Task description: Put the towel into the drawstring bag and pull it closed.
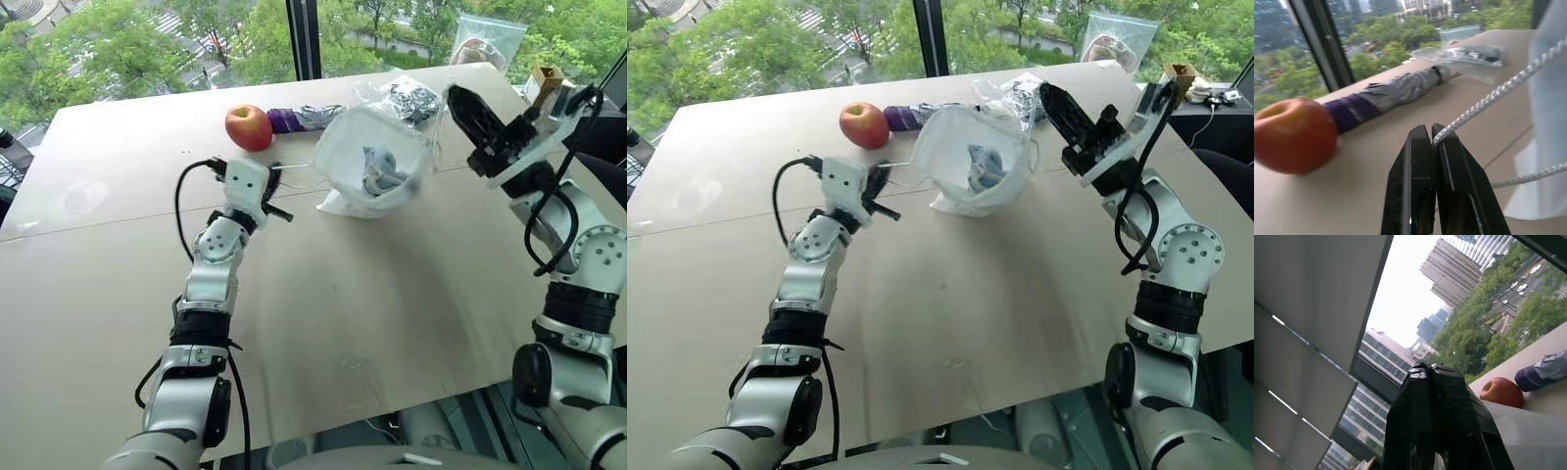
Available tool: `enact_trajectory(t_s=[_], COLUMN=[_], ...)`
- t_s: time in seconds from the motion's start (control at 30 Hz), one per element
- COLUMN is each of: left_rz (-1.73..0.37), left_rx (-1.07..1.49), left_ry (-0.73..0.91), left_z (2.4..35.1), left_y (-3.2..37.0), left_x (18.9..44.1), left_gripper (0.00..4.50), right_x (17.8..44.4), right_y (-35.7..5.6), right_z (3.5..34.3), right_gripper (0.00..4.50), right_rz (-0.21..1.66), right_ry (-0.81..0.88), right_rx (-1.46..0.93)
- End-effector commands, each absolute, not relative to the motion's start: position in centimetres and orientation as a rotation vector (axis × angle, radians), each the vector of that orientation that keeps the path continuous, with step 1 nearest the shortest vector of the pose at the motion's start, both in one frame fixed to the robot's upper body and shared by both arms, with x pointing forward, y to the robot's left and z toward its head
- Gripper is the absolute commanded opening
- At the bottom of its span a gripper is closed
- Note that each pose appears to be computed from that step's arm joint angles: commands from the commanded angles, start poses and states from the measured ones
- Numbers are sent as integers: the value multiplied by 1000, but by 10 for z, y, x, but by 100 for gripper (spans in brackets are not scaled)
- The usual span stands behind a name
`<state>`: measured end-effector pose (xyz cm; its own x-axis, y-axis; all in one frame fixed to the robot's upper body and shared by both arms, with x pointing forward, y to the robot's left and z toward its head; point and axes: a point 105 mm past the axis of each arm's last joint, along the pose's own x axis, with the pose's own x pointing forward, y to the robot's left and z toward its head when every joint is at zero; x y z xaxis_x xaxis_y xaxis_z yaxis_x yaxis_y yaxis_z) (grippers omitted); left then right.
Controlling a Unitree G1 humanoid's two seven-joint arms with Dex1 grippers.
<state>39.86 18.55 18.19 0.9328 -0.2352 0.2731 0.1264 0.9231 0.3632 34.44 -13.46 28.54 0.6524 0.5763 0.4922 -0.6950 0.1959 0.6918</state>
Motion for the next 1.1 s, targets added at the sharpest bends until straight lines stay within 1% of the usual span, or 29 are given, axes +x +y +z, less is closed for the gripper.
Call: enact_trajectory(t_s=[0.03, 0.1, 0.17, 0.23, 0.3, 0.37, 0.6, 0.9, 1.0, 1.1], left_rz=[91, 215, 351, 425, 516, 583, 786, 841, 720, 588], left_rx=[433, 476, 513, 528, 538, 544, 529, 502, 479, 464], left_ry=[-455, -473, -490, -497, -505, -510, -489, -511, -517, -514], left_z=[223, 233, 244, 249, 253, 254, 253, 259, 259, 253], left_y=[220, 238, 260, 271, 285, 294, 321, 331, 317, 299], left_x=[386, 380, 373, 368, 359, 352, 331, 325, 337, 346], left_gripper=[6, 6, 6, 6, 6, 6, 6, 6, 6, 6], right_x=[342, 351, 362, 368, 376, 380, 384, 384, 385, 388], right_y=[-161, -179, -206, -222, -247, -264, -293, -293, -266, -215], right_z=[320, 328, 334, 335, 332, 328, 318, 316, 315, 295], right_gripper=[0, 0, 0, 0, 0, 0, 0, 0, 0, 0], right_rz=[898, 843, 761, 710, 612, 540, 421, 430, 505, 583], right_ry=[-313, -385, -478, -524, -589, -630, -700, -708, -589, -351], right_rx=[1177, 1271, 1414, 1492, 1581, 1631, 1711, 1711, 1585, 1269])
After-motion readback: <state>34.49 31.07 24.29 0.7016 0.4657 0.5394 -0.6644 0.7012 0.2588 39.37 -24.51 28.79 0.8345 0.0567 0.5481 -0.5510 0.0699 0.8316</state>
